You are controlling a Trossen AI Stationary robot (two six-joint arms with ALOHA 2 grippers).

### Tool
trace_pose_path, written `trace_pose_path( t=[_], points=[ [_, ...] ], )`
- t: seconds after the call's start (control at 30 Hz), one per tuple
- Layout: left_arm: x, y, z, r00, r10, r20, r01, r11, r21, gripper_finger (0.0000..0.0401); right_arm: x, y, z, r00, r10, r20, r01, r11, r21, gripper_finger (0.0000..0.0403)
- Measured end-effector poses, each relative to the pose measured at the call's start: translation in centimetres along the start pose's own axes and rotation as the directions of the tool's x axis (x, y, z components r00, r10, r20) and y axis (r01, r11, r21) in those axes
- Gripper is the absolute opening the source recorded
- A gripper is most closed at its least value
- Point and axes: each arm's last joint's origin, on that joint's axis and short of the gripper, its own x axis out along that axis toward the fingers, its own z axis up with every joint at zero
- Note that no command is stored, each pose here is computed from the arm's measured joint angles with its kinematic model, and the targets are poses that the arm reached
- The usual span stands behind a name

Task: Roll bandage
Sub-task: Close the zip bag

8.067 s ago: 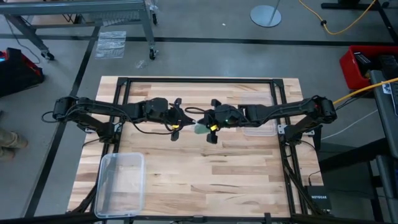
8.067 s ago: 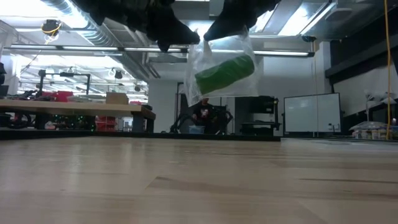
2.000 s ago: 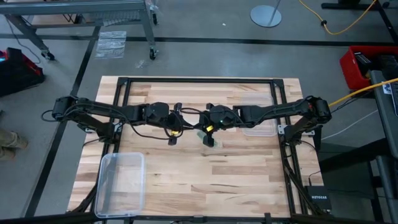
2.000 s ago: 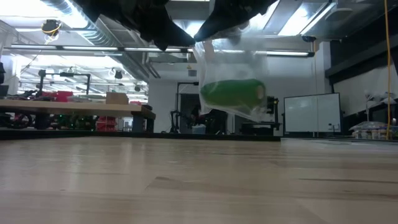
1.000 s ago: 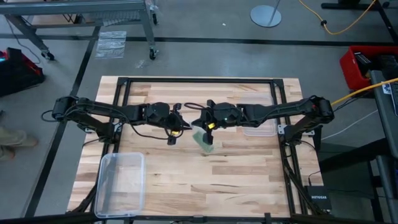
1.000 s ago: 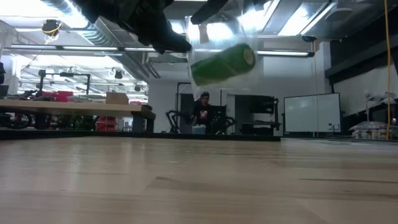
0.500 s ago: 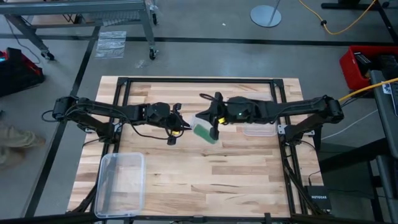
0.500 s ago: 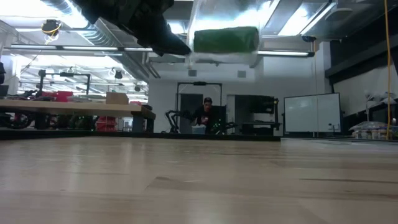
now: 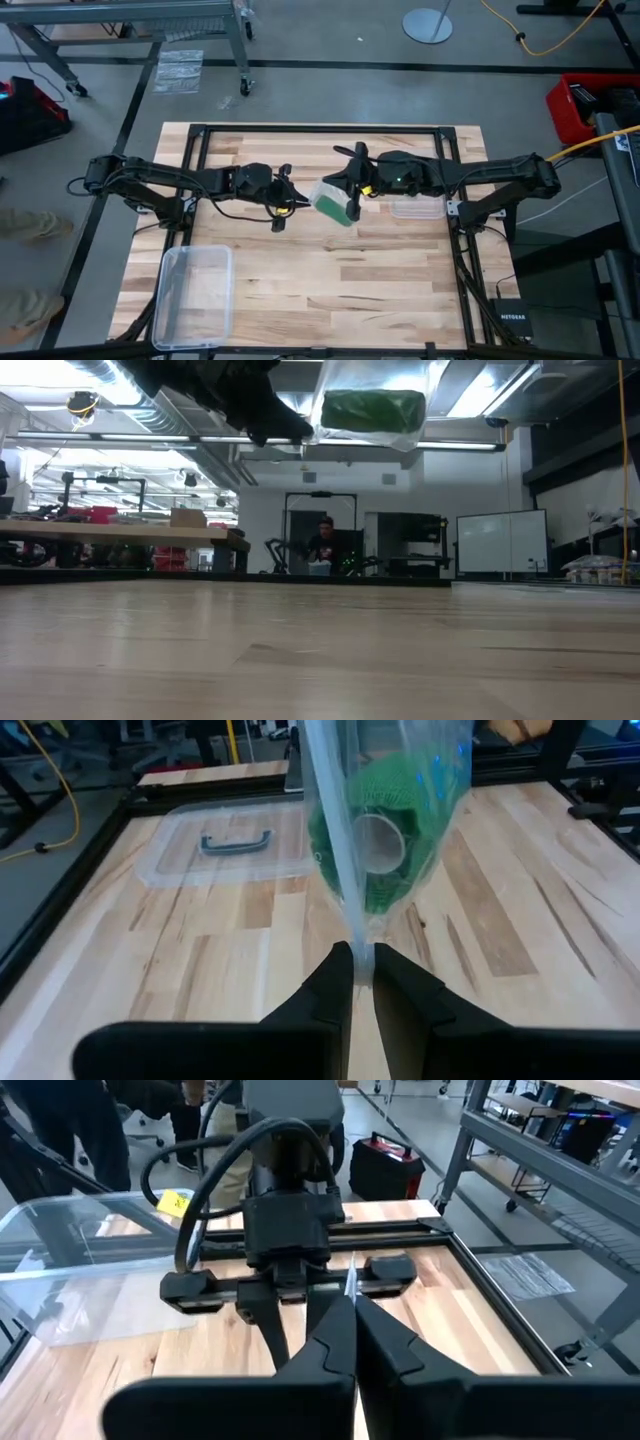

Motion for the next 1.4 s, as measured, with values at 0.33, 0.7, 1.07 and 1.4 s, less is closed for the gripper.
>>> trace_pose_path(
  t=[0.33, 0.7, 1.07, 1.4],
  points=[
    [0.0, 0.2, 0.6, 0.997, 0.047, 0.067, -0.049, 0.998, 0.030, 0.0029, -0.3, 0.0, 0.0, 1.000, 0.012, -0.015, -0.012, 1.000, -0.003, 0.0000],
    [0.0, 0.2, 0.8, 0.994, 0.061, 0.086, -0.067, 0.995, 0.069, 0.0029, -0.2, 0.0, -1.0, 0.994, 0.032, -0.109, -0.030, 0.999, 0.014, 0.0000],
    [-0.1, 0.2, 1.3, 0.961, 0.252, 0.113, -0.264, 0.959, 0.103, 0.0113, -0.1, 0.2, -1.1, 0.991, 0.070, -0.113, -0.068, 0.997, 0.022, 0.0000],
    [-0.2, -1.2, 2.1, 0.974, 0.103, 0.201, -0.142, 0.971, 0.192, 0.0185, -0.1, 0.2, -1.0, 0.991, 0.073, -0.113, -0.072, 0.997, 0.018, 0.0000]
  ],
)
